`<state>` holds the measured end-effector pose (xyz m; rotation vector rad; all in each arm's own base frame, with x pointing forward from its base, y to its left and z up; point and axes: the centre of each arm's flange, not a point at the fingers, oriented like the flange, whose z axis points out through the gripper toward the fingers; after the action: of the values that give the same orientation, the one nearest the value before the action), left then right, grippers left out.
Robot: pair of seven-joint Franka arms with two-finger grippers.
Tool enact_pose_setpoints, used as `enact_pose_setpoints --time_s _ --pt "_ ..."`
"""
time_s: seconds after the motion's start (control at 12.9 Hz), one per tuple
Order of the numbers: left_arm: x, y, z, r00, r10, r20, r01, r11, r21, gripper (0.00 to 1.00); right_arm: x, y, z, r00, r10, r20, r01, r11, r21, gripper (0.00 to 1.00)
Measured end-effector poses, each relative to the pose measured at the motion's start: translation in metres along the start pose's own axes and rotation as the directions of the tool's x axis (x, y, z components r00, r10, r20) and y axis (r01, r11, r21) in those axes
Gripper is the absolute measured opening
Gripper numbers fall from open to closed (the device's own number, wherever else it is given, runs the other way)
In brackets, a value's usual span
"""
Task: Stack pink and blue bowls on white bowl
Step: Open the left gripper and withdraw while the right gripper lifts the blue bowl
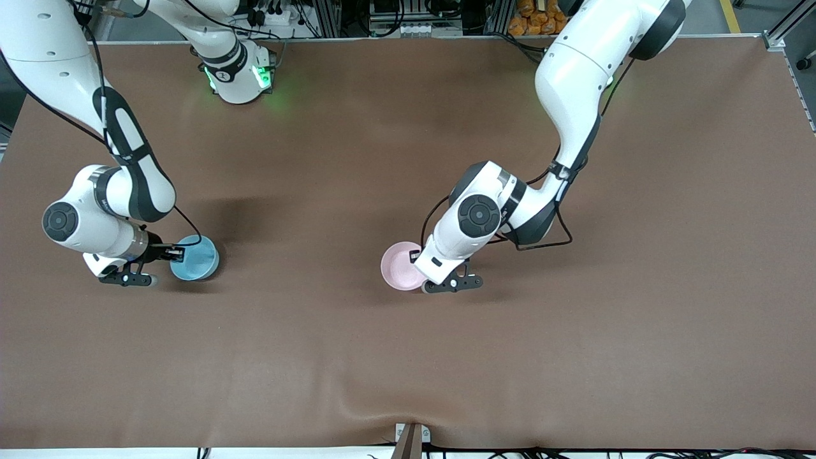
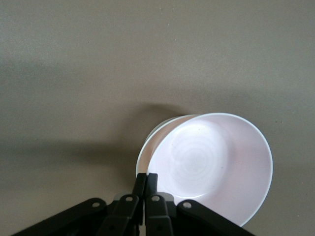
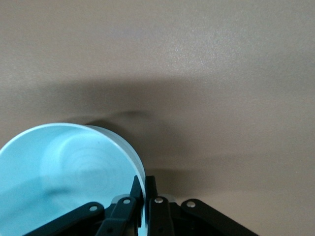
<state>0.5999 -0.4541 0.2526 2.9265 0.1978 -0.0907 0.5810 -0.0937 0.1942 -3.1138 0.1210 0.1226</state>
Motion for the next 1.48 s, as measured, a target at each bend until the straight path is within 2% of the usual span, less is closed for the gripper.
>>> enact_pose_setpoints --time_s 0.08,0.16,0.39,0.62,0.85,1.01,1.17,1.32,1.48 --pt "0.0 0.0 0.002 1.0 -0.001 0.001 0.001 1.0 0.0 0.03 0.001 -0.001 -0.005 1.0 -0.004 -0.007 0.004 1.0 0.0 0.05" --pt "0.0 -0.001 0.003 1.0 -0.001 0.001 0.001 1.0 0.0 0.09 0.002 -0.002 -0.009 1.0 -0.006 -0.015 0.006 1.0 0.0 0.05" --pt "0.0 -0.001 0.003 1.0 -0.002 0.0 0.002 1.0 -0.001 0.42 0.0 -0.013 -0.035 1.0 -0.025 0.004 0.025 1.0 0.006 0.04" --pt "0.002 0.002 -0.001 1.0 -0.001 -0.012 0.0 1.0 -0.012 0.73 -0.01 -0.044 -0.095 0.997 -0.067 0.034 0.067 0.998 0.021 0.04" --pt "0.011 0.002 -0.028 0.999 -0.008 -0.042 0.007 0.999 -0.032 1.0 -0.029 -0.095 -0.15 0.996 -0.075 0.047 0.07 0.991 0.111 0.04" --pt "0.024 -0.011 -0.065 0.998 -0.03 -0.048 0.029 0.999 -0.022 1.0 -0.039 -0.13 -0.166 0.998 -0.027 0.062 0.019 0.991 0.133 0.04" --pt "0.038 -0.034 -0.108 0.997 -0.046 -0.065 0.047 0.999 0.021 1.0 -0.043 -0.175 -0.171 0.996 0.059 0.066 -0.069 0.987 0.148 0.04" --pt "0.047 -0.059 -0.159 0.994 -0.052 -0.094 0.06 0.995 0.081 1.0 -0.048 -0.231 -0.178 0.987 0.154 0.045 -0.159 0.97 0.181 0.04" --pt "0.049 -0.081 -0.206 0.992 -0.073 -0.106 0.084 0.99 0.112 1.0 -0.05 -0.278 -0.18 0.971 0.235 0.041 -0.238 0.951 0.198 0.04"
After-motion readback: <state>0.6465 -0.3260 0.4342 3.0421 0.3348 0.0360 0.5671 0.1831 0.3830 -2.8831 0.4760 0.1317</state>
